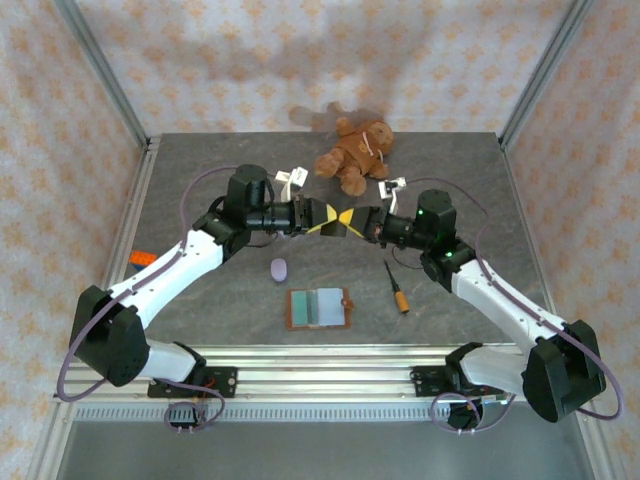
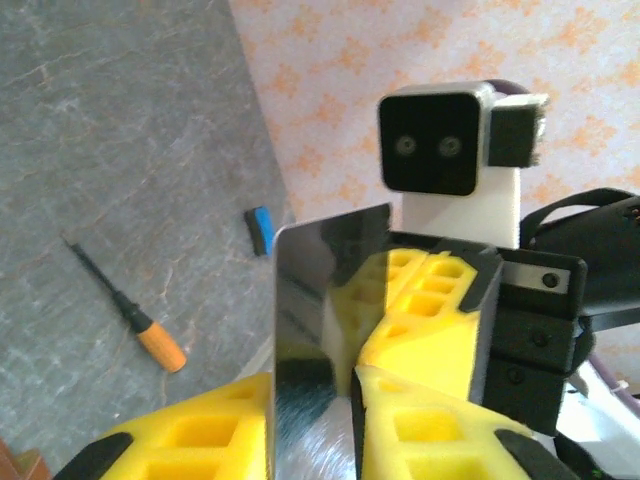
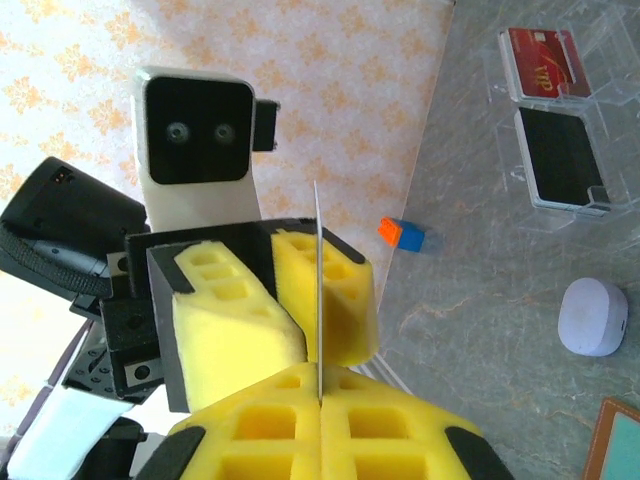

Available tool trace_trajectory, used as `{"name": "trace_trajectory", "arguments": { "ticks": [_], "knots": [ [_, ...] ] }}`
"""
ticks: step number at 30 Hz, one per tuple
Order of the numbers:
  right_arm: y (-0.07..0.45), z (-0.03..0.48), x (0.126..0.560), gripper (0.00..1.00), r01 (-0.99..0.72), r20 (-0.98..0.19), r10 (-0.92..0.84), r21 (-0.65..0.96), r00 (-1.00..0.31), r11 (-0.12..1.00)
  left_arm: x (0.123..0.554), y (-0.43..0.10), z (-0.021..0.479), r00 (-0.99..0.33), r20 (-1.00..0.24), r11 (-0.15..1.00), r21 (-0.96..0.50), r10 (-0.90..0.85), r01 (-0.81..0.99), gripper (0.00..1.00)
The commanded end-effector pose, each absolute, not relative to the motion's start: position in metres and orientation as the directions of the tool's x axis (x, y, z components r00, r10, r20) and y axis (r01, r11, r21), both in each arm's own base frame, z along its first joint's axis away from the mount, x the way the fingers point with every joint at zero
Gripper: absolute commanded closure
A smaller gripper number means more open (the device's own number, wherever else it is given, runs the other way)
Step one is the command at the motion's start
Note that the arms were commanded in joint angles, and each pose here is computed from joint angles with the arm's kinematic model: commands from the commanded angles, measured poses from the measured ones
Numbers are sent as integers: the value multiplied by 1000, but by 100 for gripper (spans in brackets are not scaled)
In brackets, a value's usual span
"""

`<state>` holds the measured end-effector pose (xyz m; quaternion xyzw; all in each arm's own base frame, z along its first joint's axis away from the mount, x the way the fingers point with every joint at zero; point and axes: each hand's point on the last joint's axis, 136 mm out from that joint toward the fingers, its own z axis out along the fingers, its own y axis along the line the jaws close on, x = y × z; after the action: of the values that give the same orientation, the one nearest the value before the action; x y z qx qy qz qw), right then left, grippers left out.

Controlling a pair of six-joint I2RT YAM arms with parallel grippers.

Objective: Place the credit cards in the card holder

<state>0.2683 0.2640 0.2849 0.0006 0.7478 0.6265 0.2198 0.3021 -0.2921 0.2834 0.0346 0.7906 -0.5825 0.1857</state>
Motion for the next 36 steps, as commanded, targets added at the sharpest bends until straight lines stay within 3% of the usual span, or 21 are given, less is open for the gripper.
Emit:
{"name": "trace_trajectory", "arguments": {
  "ticks": [1,2,6,11,12,13,14,20,25,31,36],
  "knots": [
    [265,296,259,100,-329,-368,245,926,-897,185,293,-292,309,-910,-386,249,-906,-153,343,89],
    [265,294,259,100,-327,-368,242,925,-898,192,292,-291,307,-912,-382,252,-907,-151,338,99],
    [260,279,260,84,-296,-363,237,914,-901,277,288,-285,294,-920,-369,300,-900,-135,317,100],
    [244,228,253,65,-196,-323,200,857,-925,476,277,-244,237,-931,-336,559,-804,-145,202,100],
    [240,213,250,54,-163,-302,193,837,-934,522,273,-235,224,-931,-328,603,-779,-158,173,100],
    [237,198,246,29,-142,-286,177,814,-942,563,269,-230,211,-934,-310,621,-772,-177,139,100],
    [237,187,240,25,-136,-275,151,794,-950,593,265,-227,201,-938,-289,619,-777,-192,113,100],
    [230,116,208,29,-62,-179,60,609,-982,791,226,-204,117,-963,-138,692,-719,-232,-64,100],
    [209,81,198,26,-98,-212,-28,328,-977,939,214,-207,94,-950,-84,643,-754,-302,-137,100],
    [239,64,203,25,-181,-271,-120,211,-955,961,216,-218,78,-958,-66,652,-745,-279,-138,100],
    [257,63,208,26,-184,-282,-113,238,-953,954,217,-232,78,-965,-60,632,-765,-255,-119,100]
  ]
}}
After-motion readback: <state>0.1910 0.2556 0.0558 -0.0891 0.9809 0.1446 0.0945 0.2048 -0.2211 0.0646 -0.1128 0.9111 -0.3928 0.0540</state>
